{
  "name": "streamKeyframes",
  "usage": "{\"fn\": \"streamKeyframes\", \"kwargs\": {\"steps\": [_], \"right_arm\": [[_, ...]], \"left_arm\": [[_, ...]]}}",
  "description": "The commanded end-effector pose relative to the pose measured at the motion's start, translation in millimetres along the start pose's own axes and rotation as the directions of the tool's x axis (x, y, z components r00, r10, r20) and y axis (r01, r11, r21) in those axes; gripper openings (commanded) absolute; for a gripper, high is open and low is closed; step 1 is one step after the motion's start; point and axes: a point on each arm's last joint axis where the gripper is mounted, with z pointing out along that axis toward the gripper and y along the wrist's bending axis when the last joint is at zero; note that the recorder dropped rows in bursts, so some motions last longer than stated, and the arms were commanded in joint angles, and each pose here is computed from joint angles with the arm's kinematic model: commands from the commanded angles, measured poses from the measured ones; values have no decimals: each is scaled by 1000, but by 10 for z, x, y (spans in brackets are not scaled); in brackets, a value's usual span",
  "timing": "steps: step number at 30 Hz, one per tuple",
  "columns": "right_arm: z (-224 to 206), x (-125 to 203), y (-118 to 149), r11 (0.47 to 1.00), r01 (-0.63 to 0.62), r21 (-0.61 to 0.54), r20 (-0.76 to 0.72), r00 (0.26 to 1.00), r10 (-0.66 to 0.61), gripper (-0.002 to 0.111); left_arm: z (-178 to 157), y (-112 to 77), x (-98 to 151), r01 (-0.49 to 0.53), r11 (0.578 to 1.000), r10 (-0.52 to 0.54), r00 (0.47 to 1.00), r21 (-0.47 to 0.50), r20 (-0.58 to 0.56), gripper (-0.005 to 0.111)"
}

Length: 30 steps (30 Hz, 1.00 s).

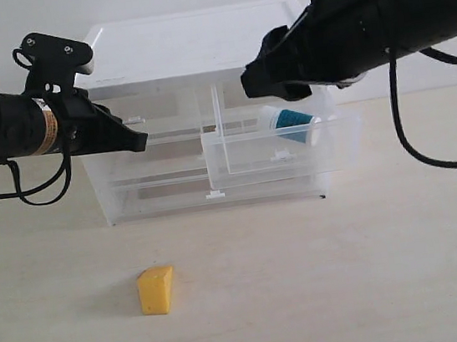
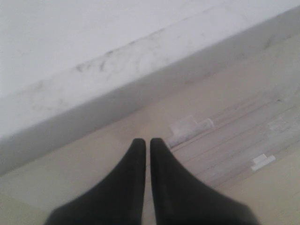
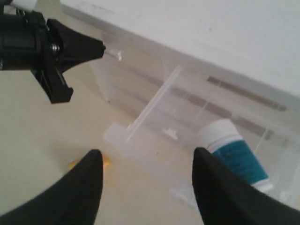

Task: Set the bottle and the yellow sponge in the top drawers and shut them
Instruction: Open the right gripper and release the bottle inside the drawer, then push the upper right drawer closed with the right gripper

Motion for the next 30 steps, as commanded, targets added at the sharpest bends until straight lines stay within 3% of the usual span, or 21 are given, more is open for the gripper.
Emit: {"fn": "streamKeyframes", "kwargs": {"steps": [1, 8, 21, 30], "right_arm": [[-45, 103, 11, 996, -85, 5, -127, 988, 85, 51], [34, 457, -5, 975, -219, 47, -274, 935, 224, 51], [494, 686, -181, 958, -244, 149, -221, 936, 273, 51], [564, 644, -235, 956, -237, 172, -150, 953, 263, 51]], "left_arm": [[-9, -12, -2, 0, 1000, 0, 1000, 17, 1, 4], [-9, -13, -2, 0, 1000, 0, 1000, 18, 1, 4], [-10, -51, -2, 7, 998, -7, 1000, 60, 1, 4], [-10, -51, -2, 7, 998, -7, 1000, 60, 1, 4]]}}
